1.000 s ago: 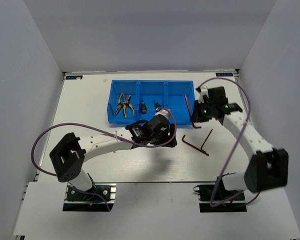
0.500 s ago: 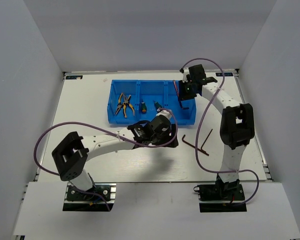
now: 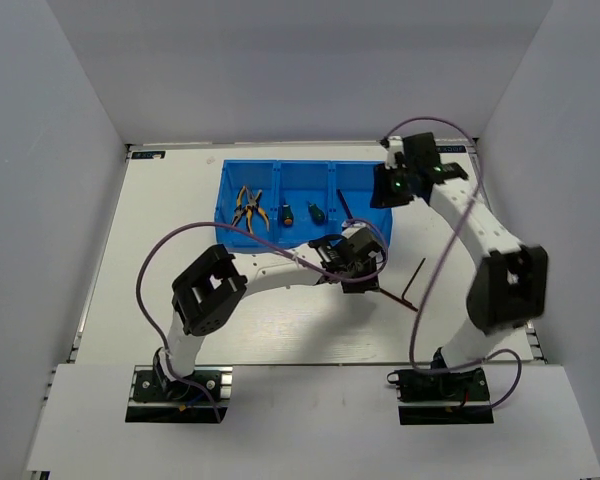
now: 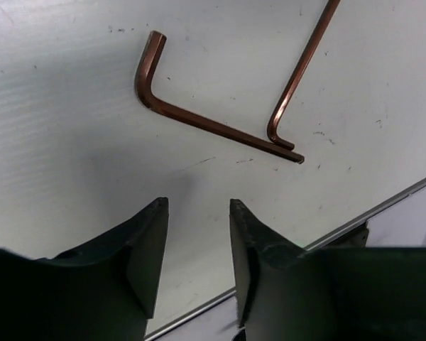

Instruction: Sort the tools into containers

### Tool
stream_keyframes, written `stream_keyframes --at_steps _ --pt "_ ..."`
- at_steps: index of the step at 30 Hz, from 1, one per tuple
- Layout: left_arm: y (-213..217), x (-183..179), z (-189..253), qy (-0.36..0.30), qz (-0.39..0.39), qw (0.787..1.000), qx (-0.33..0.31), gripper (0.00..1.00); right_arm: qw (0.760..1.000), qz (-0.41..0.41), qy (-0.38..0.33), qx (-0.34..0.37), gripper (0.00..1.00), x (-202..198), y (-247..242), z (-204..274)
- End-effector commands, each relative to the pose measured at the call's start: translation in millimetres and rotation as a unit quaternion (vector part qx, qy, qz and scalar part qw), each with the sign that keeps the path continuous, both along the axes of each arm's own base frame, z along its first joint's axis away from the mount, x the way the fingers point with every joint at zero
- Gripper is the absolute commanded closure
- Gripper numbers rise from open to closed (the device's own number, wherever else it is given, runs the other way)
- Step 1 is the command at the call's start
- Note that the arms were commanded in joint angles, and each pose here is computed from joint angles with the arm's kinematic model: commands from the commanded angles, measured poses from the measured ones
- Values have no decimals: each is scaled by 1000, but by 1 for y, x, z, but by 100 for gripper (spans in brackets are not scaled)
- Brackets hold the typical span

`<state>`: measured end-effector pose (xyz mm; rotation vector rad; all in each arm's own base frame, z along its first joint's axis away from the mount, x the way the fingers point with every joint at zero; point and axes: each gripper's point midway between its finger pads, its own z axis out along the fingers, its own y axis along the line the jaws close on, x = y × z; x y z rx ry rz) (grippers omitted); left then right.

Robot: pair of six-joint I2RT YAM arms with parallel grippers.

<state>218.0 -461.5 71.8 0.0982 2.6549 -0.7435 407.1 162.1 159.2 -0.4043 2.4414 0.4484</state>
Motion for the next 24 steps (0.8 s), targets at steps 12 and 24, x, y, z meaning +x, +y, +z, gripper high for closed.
stream_keyframes --at_steps 12,24 --pt "-32 5 -6 131 193 972 5 53 995 -86 -12 -46 64 -139 -110 -12" --pt "30 -6 25 70 207 974 66 55 982 173 -3 76 58 -225 -53 -59"
